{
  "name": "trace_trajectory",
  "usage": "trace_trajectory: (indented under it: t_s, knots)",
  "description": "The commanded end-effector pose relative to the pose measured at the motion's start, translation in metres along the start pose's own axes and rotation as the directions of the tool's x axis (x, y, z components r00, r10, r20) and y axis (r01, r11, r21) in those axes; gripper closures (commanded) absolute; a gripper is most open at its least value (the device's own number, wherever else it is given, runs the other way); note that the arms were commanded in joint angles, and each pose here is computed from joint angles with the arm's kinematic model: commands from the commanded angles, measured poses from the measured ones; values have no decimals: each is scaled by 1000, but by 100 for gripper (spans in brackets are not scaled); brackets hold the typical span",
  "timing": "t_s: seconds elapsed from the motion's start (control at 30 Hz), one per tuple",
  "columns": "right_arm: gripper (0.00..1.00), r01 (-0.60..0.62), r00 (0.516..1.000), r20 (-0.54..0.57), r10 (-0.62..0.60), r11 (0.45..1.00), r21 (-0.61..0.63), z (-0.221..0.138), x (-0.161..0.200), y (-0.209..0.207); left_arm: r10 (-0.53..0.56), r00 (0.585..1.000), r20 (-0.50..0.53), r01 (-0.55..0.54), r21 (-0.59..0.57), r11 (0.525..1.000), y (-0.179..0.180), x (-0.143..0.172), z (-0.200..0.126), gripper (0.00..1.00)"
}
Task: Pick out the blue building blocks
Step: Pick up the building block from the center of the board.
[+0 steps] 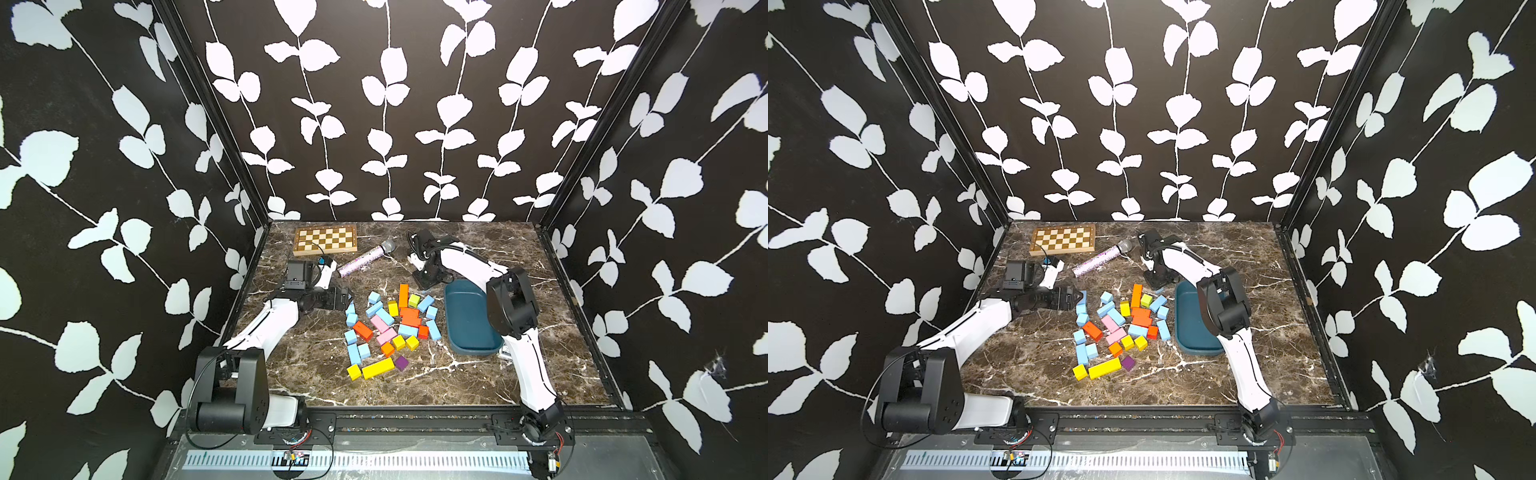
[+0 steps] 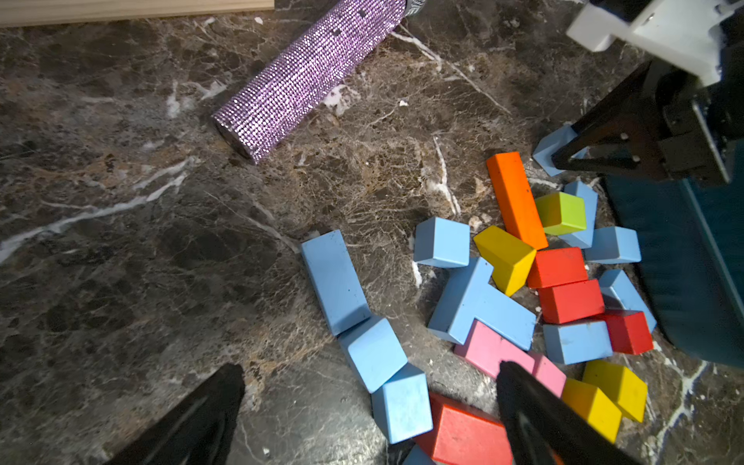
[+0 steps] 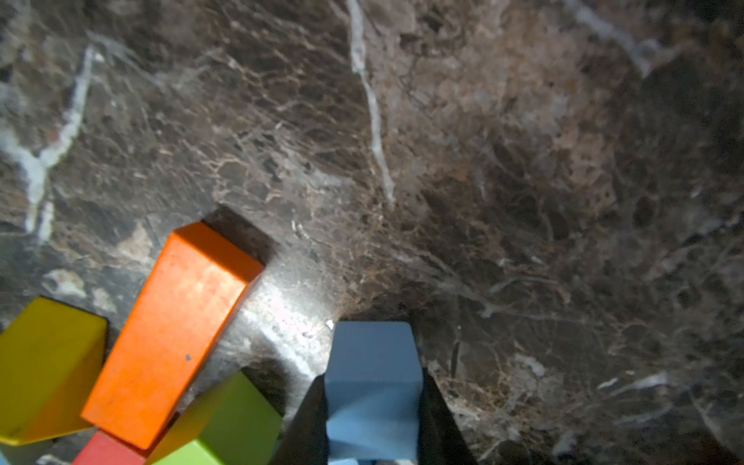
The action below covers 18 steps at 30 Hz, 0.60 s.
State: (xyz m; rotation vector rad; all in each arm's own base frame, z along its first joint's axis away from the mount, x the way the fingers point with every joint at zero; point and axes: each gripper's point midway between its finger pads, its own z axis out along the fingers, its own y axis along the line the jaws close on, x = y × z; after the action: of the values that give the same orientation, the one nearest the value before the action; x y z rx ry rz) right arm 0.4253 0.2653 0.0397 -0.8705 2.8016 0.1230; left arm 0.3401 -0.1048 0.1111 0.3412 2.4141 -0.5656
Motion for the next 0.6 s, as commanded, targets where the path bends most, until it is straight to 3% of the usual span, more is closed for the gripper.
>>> trace_trajectory:
  t_s: [0.0,0.2,0.33,0.57]
  knots:
    - [77,2,999,39,-3,1000,7,-24,-8,-2,25,999,23,-27,129,991,-20,-5,0,1]
    - [77,-60,990,133,53,997,52,-88,6,-19,-13,1000,28,4,312,950,-54,-14,5,5]
    - [77,-150,975,175,141,988,41,-121,39,-34,50,999,11,-50,388,920,-83,-12,9,6]
    - [76,-314,940,150,307,949,27,-116,105,-58,74,997,-29,-57,380,923,-87,-2,24,7]
